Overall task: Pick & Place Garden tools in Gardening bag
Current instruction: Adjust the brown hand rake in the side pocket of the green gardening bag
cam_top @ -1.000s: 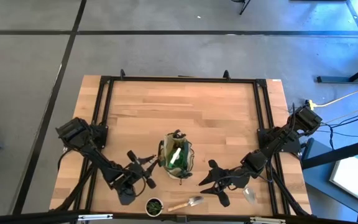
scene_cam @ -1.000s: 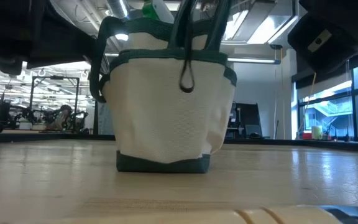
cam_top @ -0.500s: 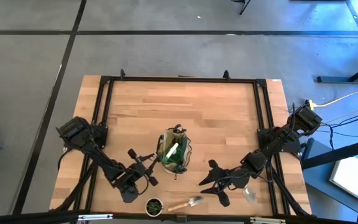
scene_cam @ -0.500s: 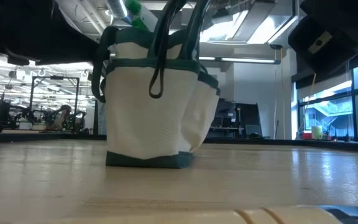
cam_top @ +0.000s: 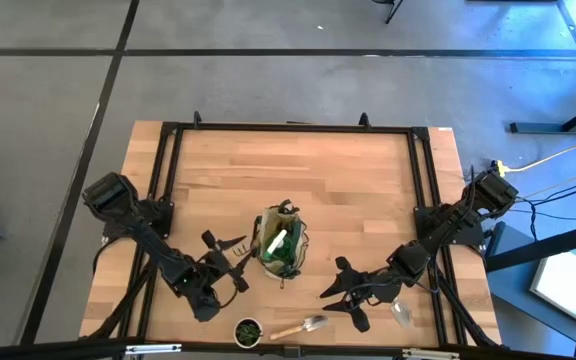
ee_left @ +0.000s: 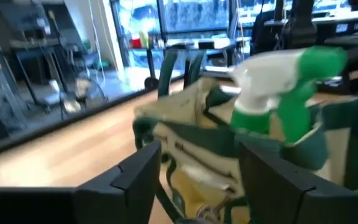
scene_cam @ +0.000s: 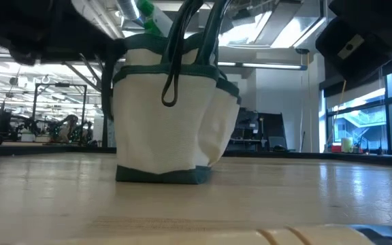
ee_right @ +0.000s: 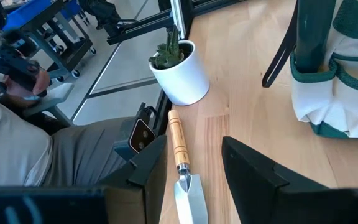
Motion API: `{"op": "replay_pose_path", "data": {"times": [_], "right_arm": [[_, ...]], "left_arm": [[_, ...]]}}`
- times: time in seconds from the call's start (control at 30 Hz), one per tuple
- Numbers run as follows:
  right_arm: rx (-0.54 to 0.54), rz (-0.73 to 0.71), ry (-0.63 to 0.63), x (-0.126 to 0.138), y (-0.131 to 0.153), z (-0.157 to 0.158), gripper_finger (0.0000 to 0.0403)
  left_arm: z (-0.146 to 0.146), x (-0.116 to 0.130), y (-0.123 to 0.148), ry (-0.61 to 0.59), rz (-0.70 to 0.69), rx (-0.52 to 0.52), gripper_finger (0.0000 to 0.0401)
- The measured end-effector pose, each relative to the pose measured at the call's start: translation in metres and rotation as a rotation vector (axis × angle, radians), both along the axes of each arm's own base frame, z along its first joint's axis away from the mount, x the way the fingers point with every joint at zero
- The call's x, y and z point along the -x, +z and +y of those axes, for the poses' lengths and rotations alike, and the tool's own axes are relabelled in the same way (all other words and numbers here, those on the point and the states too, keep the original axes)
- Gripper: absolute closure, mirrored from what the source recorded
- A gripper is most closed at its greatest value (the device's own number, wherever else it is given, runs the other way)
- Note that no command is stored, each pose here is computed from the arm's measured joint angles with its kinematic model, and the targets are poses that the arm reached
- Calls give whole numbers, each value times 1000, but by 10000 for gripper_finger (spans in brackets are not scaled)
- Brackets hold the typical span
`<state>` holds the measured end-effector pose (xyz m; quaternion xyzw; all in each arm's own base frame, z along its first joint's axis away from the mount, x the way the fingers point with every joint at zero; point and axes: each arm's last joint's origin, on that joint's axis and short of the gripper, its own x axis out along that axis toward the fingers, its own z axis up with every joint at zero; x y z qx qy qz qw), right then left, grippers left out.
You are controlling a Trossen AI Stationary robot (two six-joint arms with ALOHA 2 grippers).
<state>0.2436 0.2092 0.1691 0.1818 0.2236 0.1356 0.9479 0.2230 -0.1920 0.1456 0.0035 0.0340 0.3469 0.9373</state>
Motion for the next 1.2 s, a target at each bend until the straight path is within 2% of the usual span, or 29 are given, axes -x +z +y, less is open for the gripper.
{"op": "replay_pose_path", "data": {"times": [0.1,0.2,0.6,0.83,0.93,1.03,1.2], "right_arm": [[0,0,0,0,0,0,247],[0,0,0,0,0,0,247],[2,6,-1,0,-1,0,247],[3,9,3,1,-1,0,247],[10,16,3,1,-2,0,247],[16,24,3,1,-3,0,247],[17,24,-2,0,-3,-1,247]], "left_arm": [[7,2,-6,8,4,32,173],[6,8,-7,14,-20,21,163],[0,22,20,-2,-91,11,159],[-14,51,28,-119,-113,49,159],[-21,68,18,-184,-157,113,161],[-18,82,-3,-221,-201,185,161],[-8,88,-45,-223,-246,252,161]]}}
